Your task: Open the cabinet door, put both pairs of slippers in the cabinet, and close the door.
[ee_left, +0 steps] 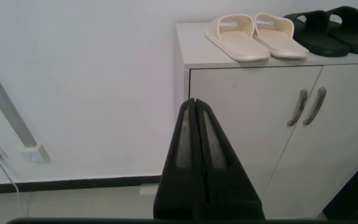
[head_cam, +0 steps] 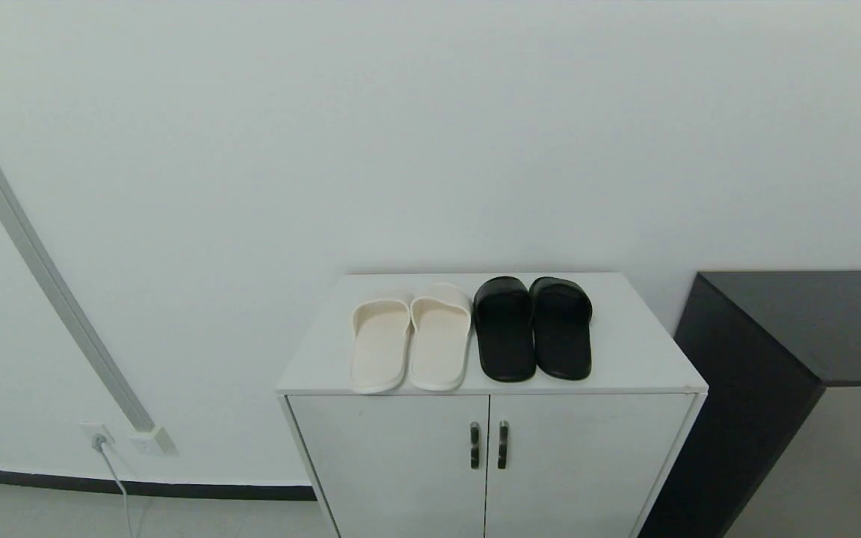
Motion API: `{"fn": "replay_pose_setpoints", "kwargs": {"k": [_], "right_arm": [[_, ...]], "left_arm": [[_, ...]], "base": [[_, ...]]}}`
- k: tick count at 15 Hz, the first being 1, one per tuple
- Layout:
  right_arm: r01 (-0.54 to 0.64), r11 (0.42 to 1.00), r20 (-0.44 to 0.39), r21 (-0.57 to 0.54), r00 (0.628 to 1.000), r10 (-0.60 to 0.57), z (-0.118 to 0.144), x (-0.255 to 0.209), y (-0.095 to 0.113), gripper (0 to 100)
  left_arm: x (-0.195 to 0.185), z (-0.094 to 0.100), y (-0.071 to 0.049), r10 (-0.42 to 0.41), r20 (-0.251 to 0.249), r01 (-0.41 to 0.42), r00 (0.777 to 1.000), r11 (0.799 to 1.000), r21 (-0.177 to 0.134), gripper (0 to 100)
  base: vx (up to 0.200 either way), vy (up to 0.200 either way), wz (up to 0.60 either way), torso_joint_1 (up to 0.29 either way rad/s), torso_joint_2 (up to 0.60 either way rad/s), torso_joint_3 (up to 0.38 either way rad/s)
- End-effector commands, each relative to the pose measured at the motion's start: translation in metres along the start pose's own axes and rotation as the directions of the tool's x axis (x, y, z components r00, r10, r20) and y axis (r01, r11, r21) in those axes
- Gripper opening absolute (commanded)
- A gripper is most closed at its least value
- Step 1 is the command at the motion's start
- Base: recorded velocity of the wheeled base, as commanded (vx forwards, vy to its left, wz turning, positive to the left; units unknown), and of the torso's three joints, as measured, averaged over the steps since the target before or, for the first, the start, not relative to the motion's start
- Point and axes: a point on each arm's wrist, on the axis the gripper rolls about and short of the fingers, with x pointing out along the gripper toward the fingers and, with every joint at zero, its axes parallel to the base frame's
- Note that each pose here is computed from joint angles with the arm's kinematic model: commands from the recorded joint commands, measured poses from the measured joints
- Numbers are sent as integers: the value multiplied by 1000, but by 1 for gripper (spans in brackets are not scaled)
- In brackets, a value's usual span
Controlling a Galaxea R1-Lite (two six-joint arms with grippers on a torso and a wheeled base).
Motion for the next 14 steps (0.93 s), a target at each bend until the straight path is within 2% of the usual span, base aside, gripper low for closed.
{"fn": "replay_pose_setpoints", "kwargs": {"k": [1, 2, 5, 11, 12, 13, 14], "right_arm": [[-2, 1000, -2, 0, 1000, 2, 0, 0, 0, 100], [0, 1000, -2, 0, 1000, 0, 0, 0, 0, 100], [0, 1000, 0, 0, 1000, 0, 0, 0, 0, 100], [0, 1000, -5, -11, 1000, 0, 1, 0, 0, 100], [-16, 995, 67, 94, 998, 9, 58, -3, 0, 100], [-31, 988, 25, 154, 999, 28, 79, 4, -1, 100], [-52, 990, -100, 133, 993, 65, 77, 17, -1, 100]], "left_arm": [[0, 0, 0, 0, 0, 0, 1000, 1000, 0, 0], [0, 0, 0, 1, -1, -1, 1000, 1000, -1, 0], [0, 0, 0, 0, -1, 0, 1000, 1000, -1, 0], [0, 0, 0, -2, 0, 2, 1000, 1000, -1, 0], [0, 0, 0, 0, 0, 0, 1000, 1000, 0, 0], [0, 0, 0, -2, 0, 2, 1000, 1000, 0, 0], [0, 0, 0, 0, 0, 0, 1000, 1000, 0, 0]], "base": [[0, 0, 0, 0, 0, 0], [0, 0, 0, 0, 0, 0], [200, 0, 0, -10, -4, 4], [0, 0, 0, 0, 0, 0], [0, 0, 0, 0, 0, 0], [0, 0, 0, 0, 0, 0], [0, 0, 0, 0, 0, 0]]}}
